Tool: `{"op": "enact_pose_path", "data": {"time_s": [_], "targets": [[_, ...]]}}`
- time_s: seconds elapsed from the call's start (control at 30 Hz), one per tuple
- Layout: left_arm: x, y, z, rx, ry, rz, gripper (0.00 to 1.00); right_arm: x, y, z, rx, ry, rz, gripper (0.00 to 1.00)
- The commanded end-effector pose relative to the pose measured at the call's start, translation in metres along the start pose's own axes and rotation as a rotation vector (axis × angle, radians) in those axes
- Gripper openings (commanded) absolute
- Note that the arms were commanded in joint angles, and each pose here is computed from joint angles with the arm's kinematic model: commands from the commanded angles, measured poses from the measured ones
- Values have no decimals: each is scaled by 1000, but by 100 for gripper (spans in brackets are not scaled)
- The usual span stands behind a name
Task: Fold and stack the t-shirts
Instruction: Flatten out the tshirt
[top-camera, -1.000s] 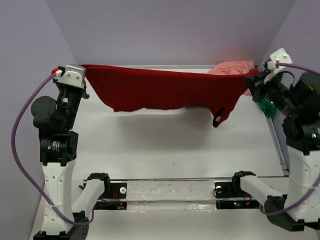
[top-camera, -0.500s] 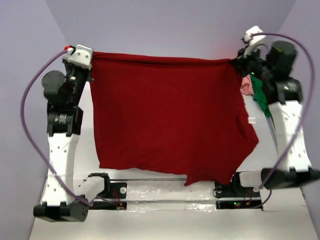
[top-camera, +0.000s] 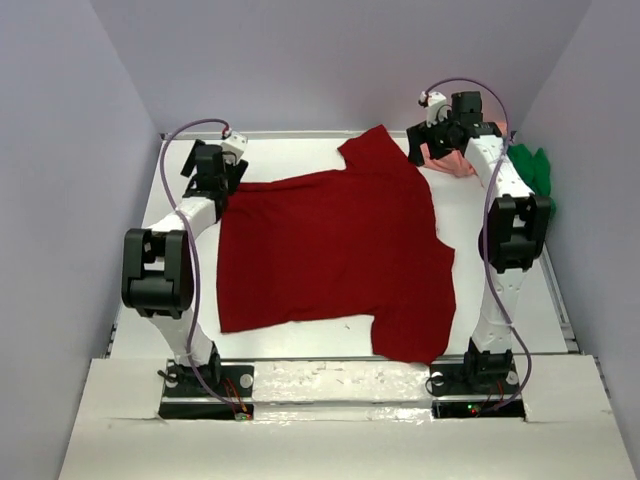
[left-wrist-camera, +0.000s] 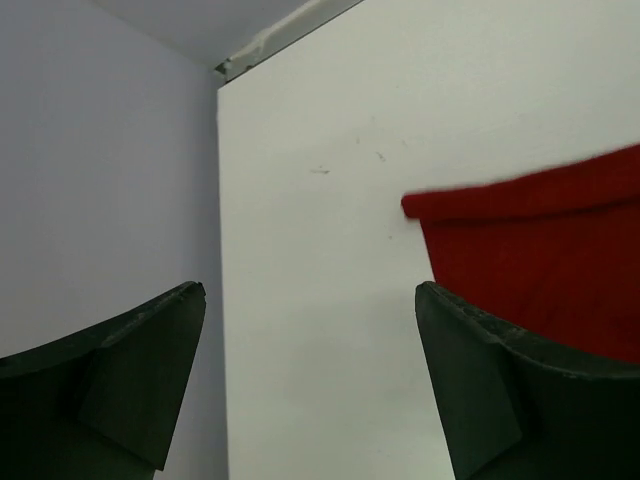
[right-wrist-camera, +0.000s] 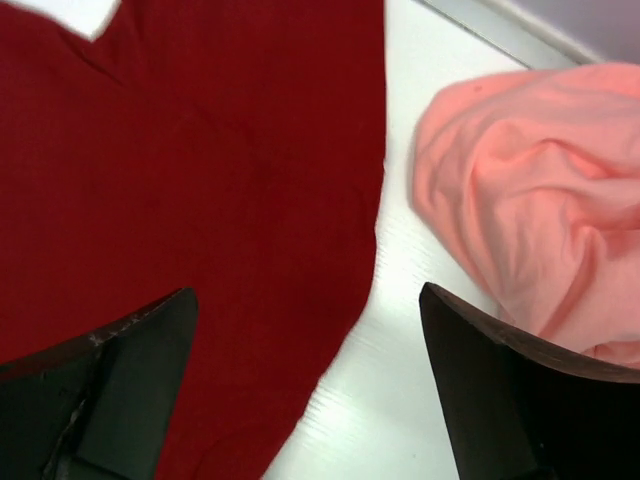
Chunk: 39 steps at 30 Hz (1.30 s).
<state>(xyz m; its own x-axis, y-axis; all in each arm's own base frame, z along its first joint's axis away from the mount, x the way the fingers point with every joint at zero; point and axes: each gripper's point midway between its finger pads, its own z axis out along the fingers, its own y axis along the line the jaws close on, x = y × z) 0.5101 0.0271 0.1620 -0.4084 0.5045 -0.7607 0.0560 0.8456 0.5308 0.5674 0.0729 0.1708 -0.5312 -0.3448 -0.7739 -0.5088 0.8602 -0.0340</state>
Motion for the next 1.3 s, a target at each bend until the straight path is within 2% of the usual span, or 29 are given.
{"op": "enact_pose_path", "data": {"time_s": [0.0,0.07,0.13,0.17,0.2,0.27,0.3,0.33,0.37,0.4,0.47,0.53,0.57,0.63,0.67,0.77,0.83,0.93,1.03,1.1,1.13,1.2,1.23,1.27], "targets": [[-57,60,-41,-354,-111,80,99,-27,-6,-35,54,-50,-60,100],[-73,70,-58,-382,-144,95,99,-14,3,-42,42,-34,-60,100],[-87,81,-77,-412,-173,91,99,-28,8,-71,62,-82,-89,100],[-90,79,-83,-396,-172,105,99,-17,12,-75,62,-64,-82,100],[-102,82,-95,-379,-213,93,99,-26,17,-96,78,-92,-92,100],[-101,71,-99,-282,-213,106,99,-19,22,-111,93,-89,-92,100],[-110,66,-107,-221,-261,73,99,-11,30,-125,94,-87,-93,100],[-100,52,-107,-131,-227,89,99,-6,34,-133,98,-85,-92,100],[-99,42,-109,-57,-242,65,99,16,40,-133,93,-47,-81,99],[-93,42,-111,-50,-223,69,99,21,44,-140,96,-46,-81,99],[-77,16,-119,105,-211,73,99,26,55,-166,115,-73,-88,98],[-72,-5,-133,216,-237,84,99,56,70,-174,90,-26,-74,97],[-48,-23,-139,299,-172,105,99,56,78,-191,98,-51,-78,95],[-26,-48,-158,434,-142,127,99,88,92,-199,76,8,-49,93],[-19,-53,-166,466,-134,138,99,90,100,-214,83,-17,-52,90],[8,-64,-190,530,-89,170,90,125,122,-225,44,31,-8,78],[25,-67,-203,544,-57,175,90,141,135,-234,29,33,12,63],[40,-72,-215,554,-58,183,91,134,131,-244,63,-1,24,45],[46,-76,-218,560,-65,178,91,127,136,-239,13,-1,32,38],[47,-83,-215,583,-58,145,91,123,132,-222,-23,33,52,23],[41,-82,-211,579,-70,131,91,128,129,-207,-49,81,73,11],[36,-88,-202,598,-66,100,73,121,121,-184,-83,120,92,0],[34,-89,-197,597,-64,85,73,109,118,-187,-74,93,81,0],[32,-90,-192,593,-59,71,70,114,112,-169,-87,143,101,0]]}}
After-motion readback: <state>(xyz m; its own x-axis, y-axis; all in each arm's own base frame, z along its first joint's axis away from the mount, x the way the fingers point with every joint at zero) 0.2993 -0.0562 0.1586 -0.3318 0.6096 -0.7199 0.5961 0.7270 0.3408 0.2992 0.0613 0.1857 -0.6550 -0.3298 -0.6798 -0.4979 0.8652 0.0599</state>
